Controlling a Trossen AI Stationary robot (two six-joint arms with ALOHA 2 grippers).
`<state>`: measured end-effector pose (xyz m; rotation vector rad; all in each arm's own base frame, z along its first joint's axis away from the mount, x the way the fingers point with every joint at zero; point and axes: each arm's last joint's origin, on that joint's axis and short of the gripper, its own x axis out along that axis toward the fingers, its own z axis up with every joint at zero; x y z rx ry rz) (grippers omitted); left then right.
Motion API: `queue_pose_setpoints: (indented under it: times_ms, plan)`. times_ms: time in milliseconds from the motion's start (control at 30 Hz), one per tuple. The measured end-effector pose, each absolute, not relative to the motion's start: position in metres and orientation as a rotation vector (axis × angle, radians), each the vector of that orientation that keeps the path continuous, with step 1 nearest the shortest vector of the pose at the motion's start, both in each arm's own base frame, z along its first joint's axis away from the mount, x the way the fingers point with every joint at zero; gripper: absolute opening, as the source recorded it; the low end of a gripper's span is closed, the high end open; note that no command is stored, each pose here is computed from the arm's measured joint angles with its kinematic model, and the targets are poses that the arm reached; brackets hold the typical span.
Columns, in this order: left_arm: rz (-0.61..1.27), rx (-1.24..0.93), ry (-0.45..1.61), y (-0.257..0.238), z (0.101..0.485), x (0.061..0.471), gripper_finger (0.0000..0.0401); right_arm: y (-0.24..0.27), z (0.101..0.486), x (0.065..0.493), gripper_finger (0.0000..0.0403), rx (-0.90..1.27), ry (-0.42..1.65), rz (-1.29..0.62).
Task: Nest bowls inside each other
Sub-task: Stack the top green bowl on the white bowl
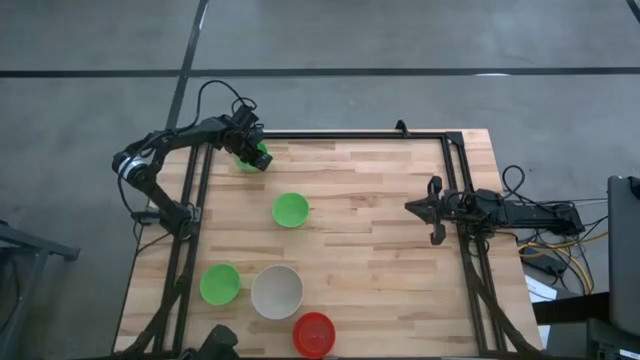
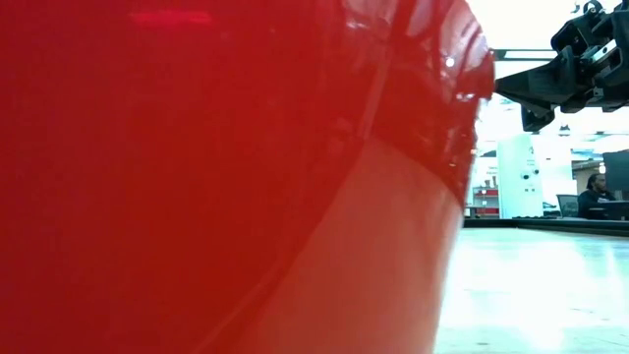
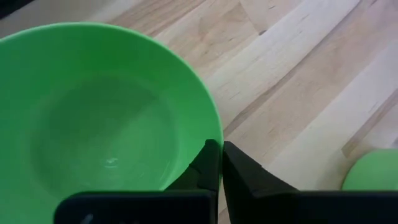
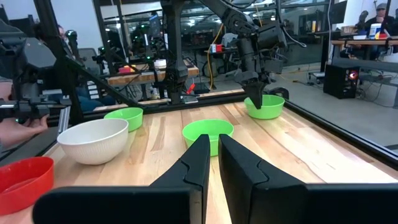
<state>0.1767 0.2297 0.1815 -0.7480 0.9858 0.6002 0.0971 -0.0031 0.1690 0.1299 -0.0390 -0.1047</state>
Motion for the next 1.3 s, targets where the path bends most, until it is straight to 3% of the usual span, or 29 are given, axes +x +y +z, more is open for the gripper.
queue_pose_setpoints:
  times_ms: [1300]
  plan:
    - [0.582,-0.630,0.872,0.226,0.243,0.177,0.0004,-0.003,0.169,0.097,0.0034,0.130,-0.039,-0.105]
